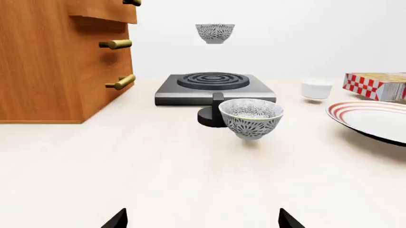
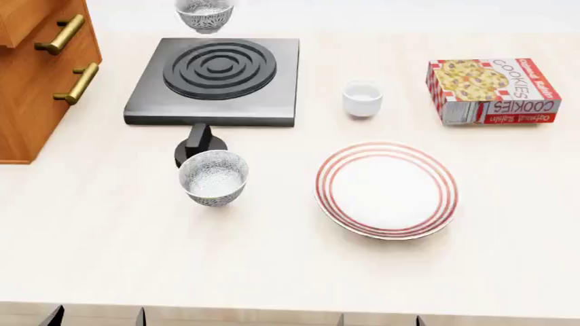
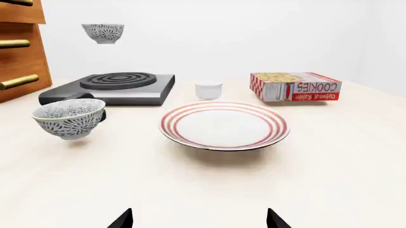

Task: Pick the akita bowl on the stove and place it on the plate.

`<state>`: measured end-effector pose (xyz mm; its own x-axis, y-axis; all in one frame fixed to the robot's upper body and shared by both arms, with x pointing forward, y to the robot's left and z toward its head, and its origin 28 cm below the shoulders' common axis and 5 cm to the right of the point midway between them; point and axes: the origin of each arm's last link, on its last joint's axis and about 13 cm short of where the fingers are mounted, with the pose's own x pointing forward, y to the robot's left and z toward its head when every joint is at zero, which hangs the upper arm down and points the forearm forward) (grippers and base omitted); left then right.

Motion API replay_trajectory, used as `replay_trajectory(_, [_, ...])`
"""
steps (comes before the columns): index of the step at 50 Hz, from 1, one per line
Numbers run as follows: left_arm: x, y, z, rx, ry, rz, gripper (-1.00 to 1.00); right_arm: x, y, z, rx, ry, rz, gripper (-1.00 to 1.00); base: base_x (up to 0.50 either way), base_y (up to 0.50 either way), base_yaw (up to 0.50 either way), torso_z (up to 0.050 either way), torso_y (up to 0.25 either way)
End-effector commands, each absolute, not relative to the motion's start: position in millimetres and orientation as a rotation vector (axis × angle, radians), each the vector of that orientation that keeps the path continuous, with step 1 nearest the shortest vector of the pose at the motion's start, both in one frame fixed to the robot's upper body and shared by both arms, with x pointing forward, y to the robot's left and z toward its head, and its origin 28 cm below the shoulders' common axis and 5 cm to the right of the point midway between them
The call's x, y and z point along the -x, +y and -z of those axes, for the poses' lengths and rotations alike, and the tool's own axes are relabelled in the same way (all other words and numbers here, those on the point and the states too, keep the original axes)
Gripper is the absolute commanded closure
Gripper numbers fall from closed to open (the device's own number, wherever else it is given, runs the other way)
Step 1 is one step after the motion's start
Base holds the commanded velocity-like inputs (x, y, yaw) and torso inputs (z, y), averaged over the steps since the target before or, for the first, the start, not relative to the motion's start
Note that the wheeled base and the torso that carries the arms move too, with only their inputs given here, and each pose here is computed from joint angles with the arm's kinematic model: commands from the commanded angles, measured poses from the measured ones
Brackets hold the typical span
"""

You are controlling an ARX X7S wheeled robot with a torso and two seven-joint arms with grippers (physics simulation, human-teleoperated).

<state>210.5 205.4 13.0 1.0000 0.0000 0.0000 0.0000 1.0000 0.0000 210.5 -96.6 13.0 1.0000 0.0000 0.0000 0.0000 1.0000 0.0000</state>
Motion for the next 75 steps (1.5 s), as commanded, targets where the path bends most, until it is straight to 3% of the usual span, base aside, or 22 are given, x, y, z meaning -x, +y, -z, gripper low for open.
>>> replay_trajectory(1, [-210,205,-13,0.001,-0.002,0.001,-1.0,-210,-96,-13,-0.003,0.007,-0.001,-1.0,0.0,0.0,0.0,0.0,0.0])
replay_trajectory(58, [-210,206,-15,0.005,-0.012,-0.016,-1.0,-214,-96,-21,0.0,0.022,-0.026,-1.0,0.0,0.0,0.0,0.0,0.0])
replay_trajectory(75, [-211,206,-14,0.009,-0.008,-0.025,-1.0,-255,-77,-139,0.049,-0.167,-0.011,-1.0,0.0,0.0,0.0,0.0,0.0])
